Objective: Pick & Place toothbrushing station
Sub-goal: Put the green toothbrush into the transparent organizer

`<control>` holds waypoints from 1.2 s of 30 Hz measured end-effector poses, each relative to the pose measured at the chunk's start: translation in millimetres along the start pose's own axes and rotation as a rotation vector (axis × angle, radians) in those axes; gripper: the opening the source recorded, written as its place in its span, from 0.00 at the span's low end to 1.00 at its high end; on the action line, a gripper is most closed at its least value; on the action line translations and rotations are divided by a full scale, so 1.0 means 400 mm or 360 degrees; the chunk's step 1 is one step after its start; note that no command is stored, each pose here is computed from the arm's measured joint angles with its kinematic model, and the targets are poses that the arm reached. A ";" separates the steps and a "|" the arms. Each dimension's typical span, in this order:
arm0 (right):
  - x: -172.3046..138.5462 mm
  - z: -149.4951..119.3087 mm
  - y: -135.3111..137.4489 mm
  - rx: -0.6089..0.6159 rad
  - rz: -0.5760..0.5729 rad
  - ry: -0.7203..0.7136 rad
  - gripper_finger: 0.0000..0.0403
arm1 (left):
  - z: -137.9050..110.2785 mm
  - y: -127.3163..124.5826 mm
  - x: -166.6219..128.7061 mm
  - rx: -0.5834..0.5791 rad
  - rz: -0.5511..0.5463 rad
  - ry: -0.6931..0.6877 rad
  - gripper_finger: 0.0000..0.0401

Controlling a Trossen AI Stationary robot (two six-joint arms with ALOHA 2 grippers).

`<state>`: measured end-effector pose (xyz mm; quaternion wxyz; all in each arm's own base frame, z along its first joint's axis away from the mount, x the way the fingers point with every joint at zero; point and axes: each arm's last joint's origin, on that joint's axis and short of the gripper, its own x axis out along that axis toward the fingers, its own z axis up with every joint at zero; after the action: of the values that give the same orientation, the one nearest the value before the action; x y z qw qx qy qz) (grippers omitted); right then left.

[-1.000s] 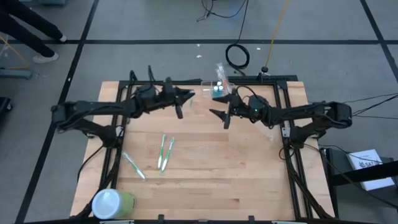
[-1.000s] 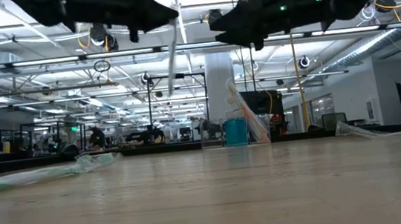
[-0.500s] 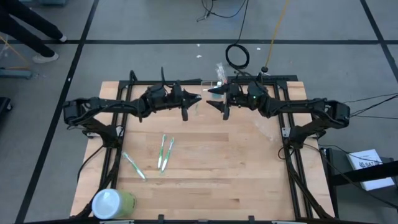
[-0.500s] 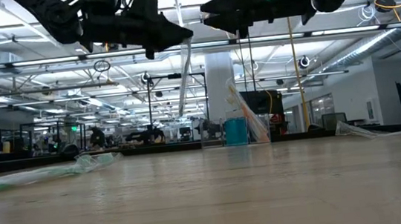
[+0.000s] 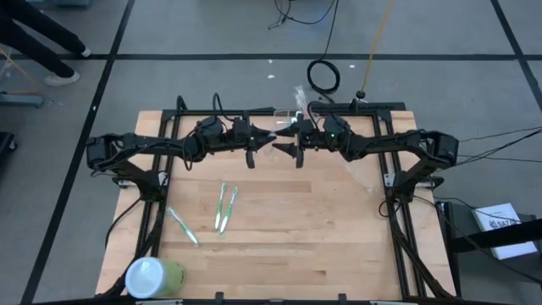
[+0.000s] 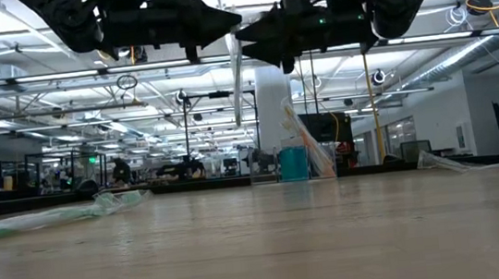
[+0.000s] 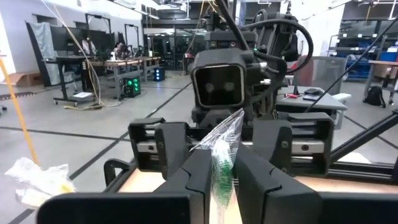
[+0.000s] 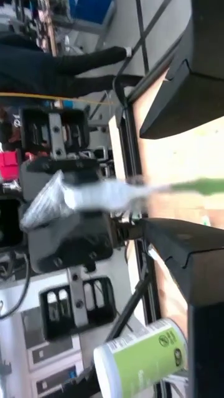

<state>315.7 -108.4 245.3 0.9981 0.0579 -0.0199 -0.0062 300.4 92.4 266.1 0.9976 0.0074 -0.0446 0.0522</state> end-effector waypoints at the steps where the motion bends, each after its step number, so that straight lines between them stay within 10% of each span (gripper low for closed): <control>1: 0.002 0.002 0.002 -0.0006 0.0004 -0.0004 0.51 | 0.000 0.000 0.000 -0.0005 0.0001 -0.0001 0.11; 17: 0.022 -0.007 0.007 -0.0113 0.0030 -0.0015 0.03 | 0.002 0.000 0.000 -0.0033 0.0002 -0.0010 0.17; 27: 0.006 -0.004 -0.041 -0.0109 -0.0076 -0.0005 0.02 | 0.046 0.003 -0.021 0.0107 0.0179 -0.0103 0.42; 36: -0.058 0.034 -0.176 -0.0263 -0.0629 -0.0151 0.02 | 0.107 -0.004 -0.063 0.0111 0.0218 -0.0155 0.66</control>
<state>291.1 -179.6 249.6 0.9768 -0.0217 -0.0545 -0.2060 271.9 87.2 306.5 0.9875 0.0417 -0.0917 0.1215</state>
